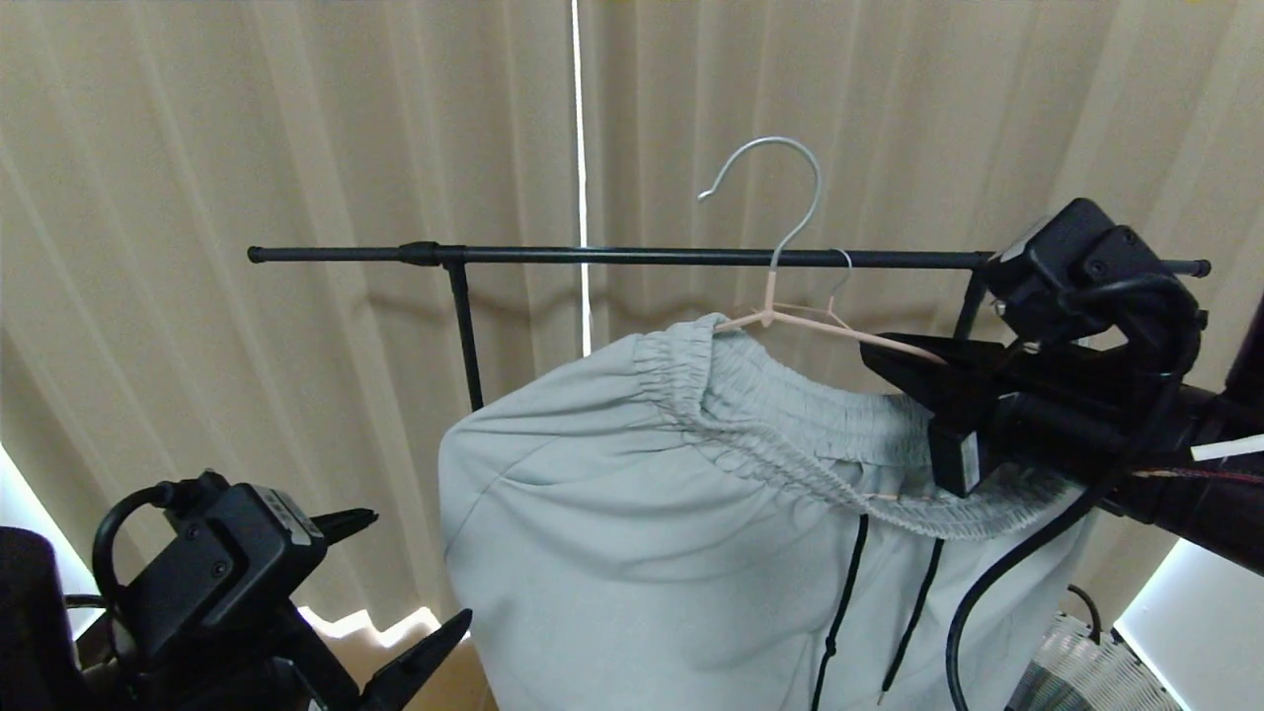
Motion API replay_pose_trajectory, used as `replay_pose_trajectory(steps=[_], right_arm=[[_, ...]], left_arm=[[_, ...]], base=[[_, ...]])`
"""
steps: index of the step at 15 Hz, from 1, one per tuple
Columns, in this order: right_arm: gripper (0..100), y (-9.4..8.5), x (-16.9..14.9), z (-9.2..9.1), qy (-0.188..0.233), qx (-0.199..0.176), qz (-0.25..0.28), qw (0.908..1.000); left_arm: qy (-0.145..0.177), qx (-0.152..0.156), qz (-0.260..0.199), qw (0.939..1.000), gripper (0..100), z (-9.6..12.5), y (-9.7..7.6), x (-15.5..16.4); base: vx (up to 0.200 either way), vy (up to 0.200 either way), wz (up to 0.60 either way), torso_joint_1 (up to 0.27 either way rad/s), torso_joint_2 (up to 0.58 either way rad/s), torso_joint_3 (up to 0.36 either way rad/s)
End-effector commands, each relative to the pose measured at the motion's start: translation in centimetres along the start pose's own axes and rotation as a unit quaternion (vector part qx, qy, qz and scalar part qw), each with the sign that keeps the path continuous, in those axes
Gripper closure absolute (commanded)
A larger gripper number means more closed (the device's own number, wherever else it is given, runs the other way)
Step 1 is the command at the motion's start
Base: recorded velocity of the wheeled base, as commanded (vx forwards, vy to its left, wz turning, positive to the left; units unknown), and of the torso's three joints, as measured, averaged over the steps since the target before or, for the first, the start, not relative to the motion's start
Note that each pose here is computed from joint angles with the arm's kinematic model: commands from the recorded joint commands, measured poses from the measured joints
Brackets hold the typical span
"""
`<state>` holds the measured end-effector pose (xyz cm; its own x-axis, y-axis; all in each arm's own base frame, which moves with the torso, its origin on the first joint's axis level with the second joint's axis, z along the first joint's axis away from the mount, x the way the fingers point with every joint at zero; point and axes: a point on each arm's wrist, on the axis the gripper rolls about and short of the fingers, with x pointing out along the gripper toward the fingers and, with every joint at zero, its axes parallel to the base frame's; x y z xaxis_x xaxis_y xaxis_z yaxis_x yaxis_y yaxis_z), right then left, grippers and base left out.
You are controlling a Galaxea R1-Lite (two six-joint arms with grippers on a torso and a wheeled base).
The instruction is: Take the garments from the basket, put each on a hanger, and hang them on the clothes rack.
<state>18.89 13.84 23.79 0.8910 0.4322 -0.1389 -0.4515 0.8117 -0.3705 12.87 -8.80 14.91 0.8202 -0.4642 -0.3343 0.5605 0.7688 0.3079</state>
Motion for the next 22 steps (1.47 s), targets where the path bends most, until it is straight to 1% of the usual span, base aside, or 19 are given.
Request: replay_pose_trajectory(steps=[1,3,6,7,10,12,14,16,17,20,21,22], right_arm=[[100,-0.3,-1.2,0.6,-0.020,0.003,0.001,0.9998],[100,-0.3,-1.8,0.8,-0.033,0.003,0.014,0.9994],[100,-0.3,-2.1,0.9,-0.037,0.003,0.017,0.9992],[100,-0.3,-2.1,0.9,-0.037,0.003,0.017,0.9992],[100,-0.3,-2.1,0.9,-0.036,0.003,0.016,0.9992],[100,-0.3,-2.1,0.9,-0.036,0.003,0.015,0.9992],[100,-0.5,-2.1,0.8,-0.036,0.004,0.012,0.9993],[100,-0.8,-2.1,0.7,-0.031,0.004,0.002,0.9995],[100,-0.9,-2.0,0.6,-0.030,0.004,0.001,0.9995],[100,-0.7,-1.7,0.5,-0.025,0.003,0.003,0.9997],[100,-0.7,-1.7,0.5,-0.025,0.002,0.003,0.9997],[100,-0.7,-1.7,0.5,-0.024,0.001,0.002,0.9997]], left_arm=[[0.020,-0.005,-0.007,0.9998,0,-0.2,0.2,1.2],[0.031,-0.015,-0.003,0.9994,0,-0.2,1.1,2.3],[0.037,-0.018,-0.014,0.9990,0,-0.5,1.2,2.7],[0.036,-0.018,-0.013,0.9991,100,-0.4,1.2,2.7],[0.031,-0.017,-0.012,0.9993,100,-0.2,1.3,2.7],[0.034,-0.019,-0.005,0.9992,100,-0.3,1.4,2.6],[0.054,-0.029,0.031,0.9976,100,-1.4,2.6,2.3],[0.057,-0.036,0.079,0.9946,100,-1.9,4.1,1.2],[0.057,-0.039,0.087,0.9938,100,-2.0,4.4,1.0],[0.039,-0.039,0.094,0.9941,100,-1.6,4.4,0.2],[0.035,-0.038,0.093,0.9943,0,-1.5,4.4,0.1],[0.029,-0.038,0.094,0.9944,0,-1.4,4.4,-0.2]], base=[[0.000,0.000,0.00,0.000,0.00,0.000],[0.000,0.000,0.00,0.000,0.00,0.000],[0.000,0.000,0.00,0.000,0.00,0.000],[0.000,0.000,0.00,0.000,0.00,0.000],[0.000,0.000,0.00,0.000,0.00,0.000],[0.000,0.000,0.00,0.000,0.00,0.000],[0.000,0.000,0.00,0.000,0.00,0.000],[0.000,0.000,0.00,0.000,0.00,0.000],[0.000,0.000,0.00,0.000,0.00,0.000],[0.000,0.000,0.00,0.000,0.00,0.000],[0.000,0.000,0.00,0.000,0.00,0.000],[0.000,0.000,0.00,0.000,0.00,0.000]])
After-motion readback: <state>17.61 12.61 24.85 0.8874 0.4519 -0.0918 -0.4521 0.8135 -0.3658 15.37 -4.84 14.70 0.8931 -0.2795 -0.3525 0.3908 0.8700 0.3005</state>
